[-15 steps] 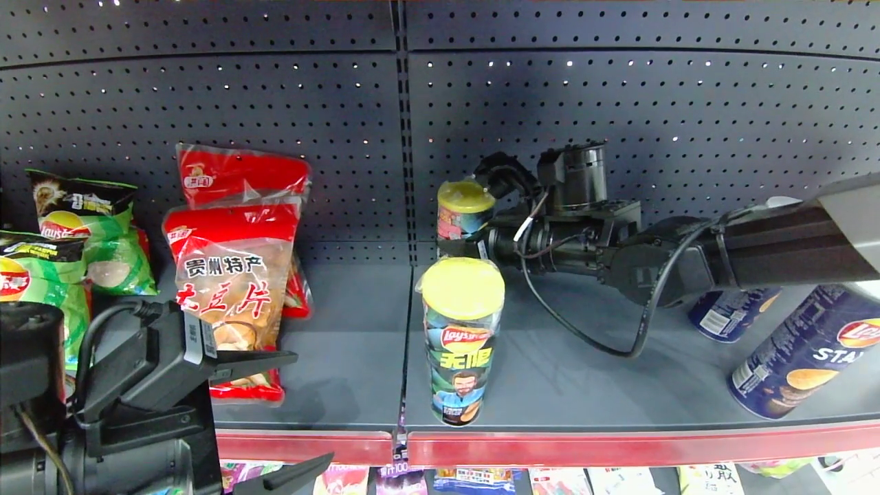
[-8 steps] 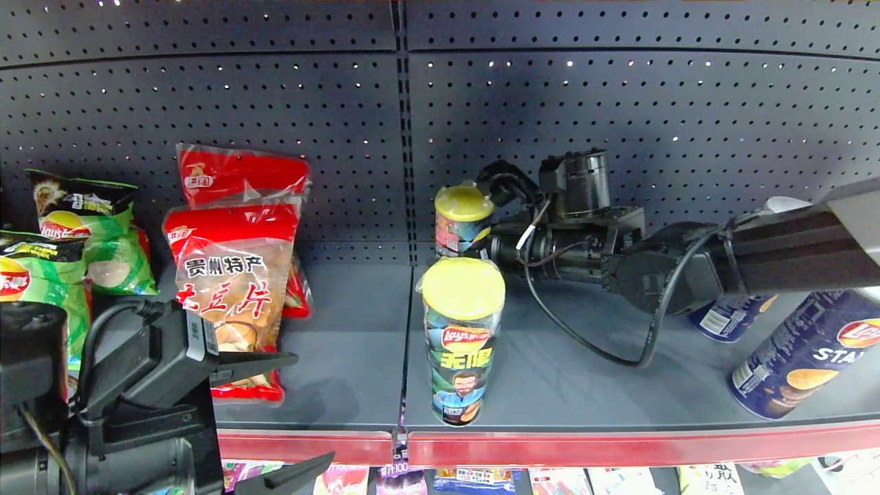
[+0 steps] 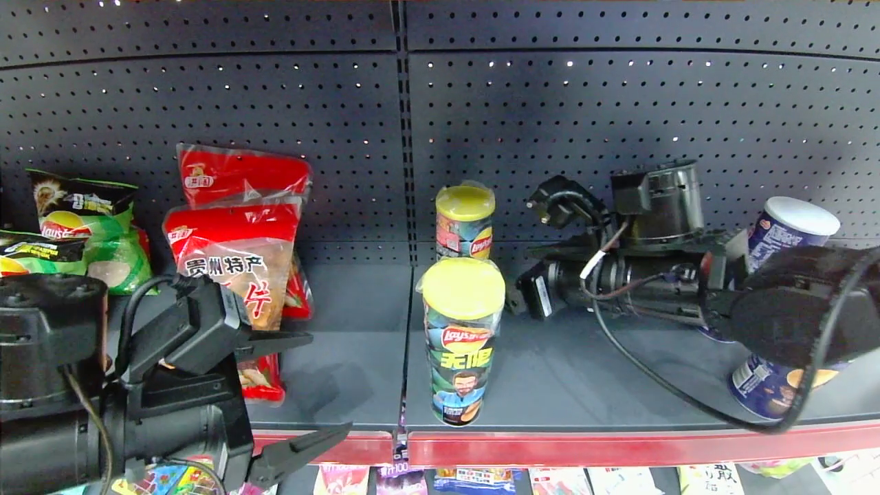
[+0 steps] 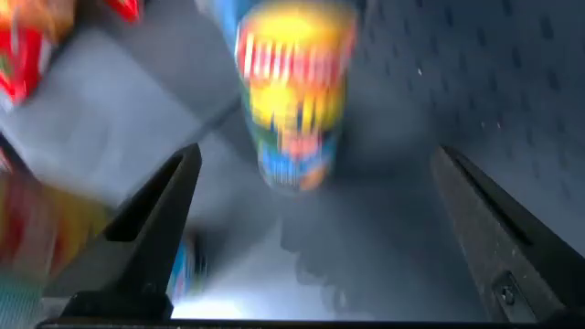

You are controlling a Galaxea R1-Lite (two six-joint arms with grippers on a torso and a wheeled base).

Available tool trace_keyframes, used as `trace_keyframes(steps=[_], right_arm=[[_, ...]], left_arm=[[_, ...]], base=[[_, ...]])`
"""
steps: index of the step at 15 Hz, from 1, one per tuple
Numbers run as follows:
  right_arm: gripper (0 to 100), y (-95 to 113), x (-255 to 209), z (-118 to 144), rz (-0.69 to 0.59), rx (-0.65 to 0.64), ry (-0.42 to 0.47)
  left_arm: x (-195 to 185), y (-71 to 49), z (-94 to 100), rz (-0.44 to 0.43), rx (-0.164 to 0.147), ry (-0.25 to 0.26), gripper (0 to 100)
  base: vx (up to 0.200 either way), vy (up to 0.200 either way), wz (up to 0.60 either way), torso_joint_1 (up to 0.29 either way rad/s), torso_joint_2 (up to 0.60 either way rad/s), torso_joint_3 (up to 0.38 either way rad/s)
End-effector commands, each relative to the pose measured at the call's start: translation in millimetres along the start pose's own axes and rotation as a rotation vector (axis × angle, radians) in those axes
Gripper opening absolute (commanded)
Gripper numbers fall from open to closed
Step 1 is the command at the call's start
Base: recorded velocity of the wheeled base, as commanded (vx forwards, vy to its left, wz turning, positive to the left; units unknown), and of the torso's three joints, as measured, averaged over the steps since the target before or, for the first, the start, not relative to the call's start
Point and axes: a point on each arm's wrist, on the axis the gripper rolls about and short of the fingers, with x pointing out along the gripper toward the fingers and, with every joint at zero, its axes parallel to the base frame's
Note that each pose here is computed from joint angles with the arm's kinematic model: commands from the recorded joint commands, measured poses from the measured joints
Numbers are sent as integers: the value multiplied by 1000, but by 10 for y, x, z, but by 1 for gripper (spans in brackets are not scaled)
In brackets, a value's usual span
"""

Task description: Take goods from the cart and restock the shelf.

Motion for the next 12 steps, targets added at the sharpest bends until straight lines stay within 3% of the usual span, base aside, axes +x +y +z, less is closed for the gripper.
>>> trace_keyframes(steps=[1,5,8,12], right_arm=[[100,31,-501,-46,-24,3,-33],[100,134,-1061,-204,-6,-9,-80],[100,299,-1544,-311,48,-37,-170],[100,327,-2075,-362,33,-48,-327]], left_arm=[[159,50,45,-13,1,20,100],[310,61,0,-20,-6,68,100],[375,85,-29,-14,-7,92,100],[569,179,-14,-20,22,114,100]], base=[[0,0,0,0,0,0],[0,0,0,0,0,0],[0,0,0,0,0,0],[0,0,0,0,0,0]])
